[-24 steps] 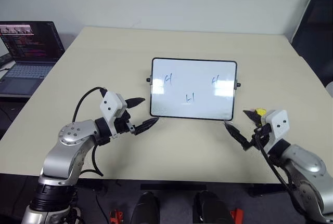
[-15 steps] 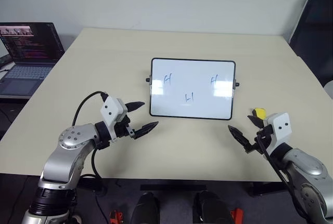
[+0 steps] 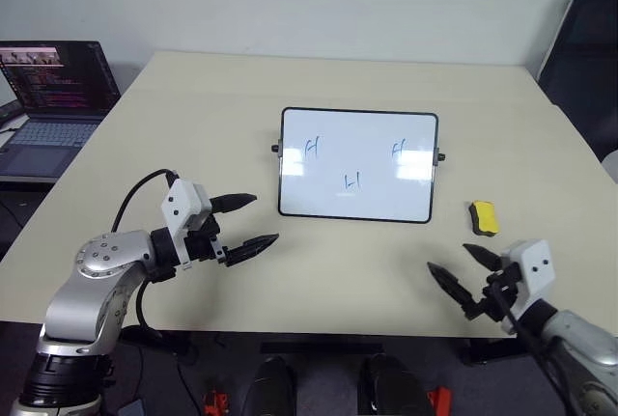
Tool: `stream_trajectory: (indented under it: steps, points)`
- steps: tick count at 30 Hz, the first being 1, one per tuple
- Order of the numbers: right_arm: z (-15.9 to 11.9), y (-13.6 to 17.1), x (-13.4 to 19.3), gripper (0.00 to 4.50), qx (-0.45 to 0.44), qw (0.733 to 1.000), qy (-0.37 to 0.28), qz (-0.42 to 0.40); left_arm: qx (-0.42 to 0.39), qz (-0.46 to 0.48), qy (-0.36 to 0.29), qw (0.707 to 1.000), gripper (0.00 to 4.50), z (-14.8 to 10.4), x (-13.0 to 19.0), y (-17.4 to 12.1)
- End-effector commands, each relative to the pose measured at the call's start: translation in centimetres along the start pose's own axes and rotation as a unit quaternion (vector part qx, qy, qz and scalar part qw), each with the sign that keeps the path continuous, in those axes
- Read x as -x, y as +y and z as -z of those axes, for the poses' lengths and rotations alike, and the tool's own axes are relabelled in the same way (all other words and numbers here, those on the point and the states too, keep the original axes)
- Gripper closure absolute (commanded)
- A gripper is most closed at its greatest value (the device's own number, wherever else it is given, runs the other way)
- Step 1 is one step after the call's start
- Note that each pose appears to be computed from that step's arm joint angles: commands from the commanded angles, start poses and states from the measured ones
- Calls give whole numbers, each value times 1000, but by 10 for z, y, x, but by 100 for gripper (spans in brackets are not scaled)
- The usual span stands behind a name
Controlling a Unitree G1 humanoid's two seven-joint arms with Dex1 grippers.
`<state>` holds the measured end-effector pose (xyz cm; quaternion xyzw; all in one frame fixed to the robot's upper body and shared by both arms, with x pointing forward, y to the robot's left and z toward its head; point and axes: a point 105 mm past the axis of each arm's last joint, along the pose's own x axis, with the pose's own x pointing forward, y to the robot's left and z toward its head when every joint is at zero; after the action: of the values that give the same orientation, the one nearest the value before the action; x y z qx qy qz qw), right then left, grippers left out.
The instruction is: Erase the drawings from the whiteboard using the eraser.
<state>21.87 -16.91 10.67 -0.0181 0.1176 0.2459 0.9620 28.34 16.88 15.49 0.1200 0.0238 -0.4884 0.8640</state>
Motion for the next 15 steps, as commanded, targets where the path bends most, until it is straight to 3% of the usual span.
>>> stream_trajectory:
  steps: [1,11,15]
  points:
    - [-5,3,6,4,13,999,-12,26,-26,54,-24,998,0,-19,-18,-7]
    - [-28,-33,3,4,-46,979,-77,181,-64,144,-49,986,0,-47,-39,-6]
    - [-25,-44,-8,4,-23,976,-55,208,-79,177,-57,979,0,-54,-47,-7]
